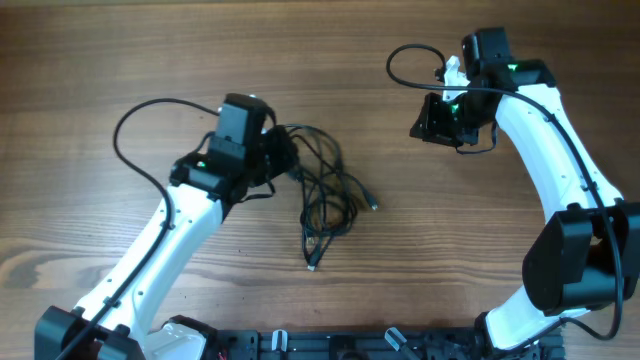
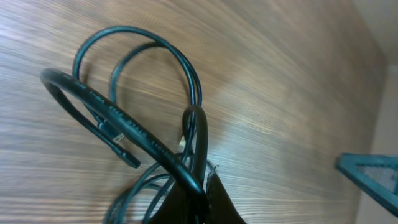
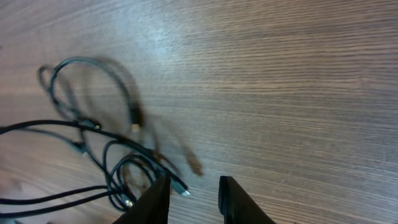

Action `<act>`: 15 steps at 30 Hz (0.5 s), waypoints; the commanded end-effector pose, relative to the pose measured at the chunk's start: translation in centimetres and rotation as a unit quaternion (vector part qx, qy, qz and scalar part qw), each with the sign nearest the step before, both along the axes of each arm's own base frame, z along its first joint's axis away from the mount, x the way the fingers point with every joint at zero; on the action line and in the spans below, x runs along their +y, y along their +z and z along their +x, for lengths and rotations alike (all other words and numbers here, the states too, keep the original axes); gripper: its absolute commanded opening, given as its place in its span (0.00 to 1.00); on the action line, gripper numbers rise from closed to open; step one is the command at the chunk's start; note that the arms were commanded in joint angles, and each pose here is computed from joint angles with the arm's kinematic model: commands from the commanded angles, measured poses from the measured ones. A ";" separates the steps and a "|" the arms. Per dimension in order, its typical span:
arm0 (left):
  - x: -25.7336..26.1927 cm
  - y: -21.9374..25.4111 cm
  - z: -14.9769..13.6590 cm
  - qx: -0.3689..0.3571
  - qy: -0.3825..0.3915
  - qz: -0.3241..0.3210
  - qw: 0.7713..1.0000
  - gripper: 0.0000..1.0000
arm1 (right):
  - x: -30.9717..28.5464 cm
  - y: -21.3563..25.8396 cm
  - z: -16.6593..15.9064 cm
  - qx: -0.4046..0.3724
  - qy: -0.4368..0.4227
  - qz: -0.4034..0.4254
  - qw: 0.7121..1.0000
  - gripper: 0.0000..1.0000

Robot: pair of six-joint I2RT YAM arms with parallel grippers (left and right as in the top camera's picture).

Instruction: Untangle cables

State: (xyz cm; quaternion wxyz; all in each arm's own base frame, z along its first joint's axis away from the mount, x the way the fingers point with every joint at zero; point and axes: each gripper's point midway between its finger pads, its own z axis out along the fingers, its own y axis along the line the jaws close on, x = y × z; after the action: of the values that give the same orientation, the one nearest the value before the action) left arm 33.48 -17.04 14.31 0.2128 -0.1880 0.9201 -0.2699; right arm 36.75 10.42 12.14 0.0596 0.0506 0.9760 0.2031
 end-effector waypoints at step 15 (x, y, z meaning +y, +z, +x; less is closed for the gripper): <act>3.5 2.3 -0.9 -0.015 -0.020 0.015 1.000 0.97 | 3.3 4.2 -0.5 -0.082 0.081 0.027 0.993 0.57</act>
State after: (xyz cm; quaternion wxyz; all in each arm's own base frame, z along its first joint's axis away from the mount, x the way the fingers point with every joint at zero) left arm 32.46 -15.55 13.73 0.1913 -0.1674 0.9333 -0.2535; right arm 36.82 11.32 15.16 0.1080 0.0072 0.9690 0.2220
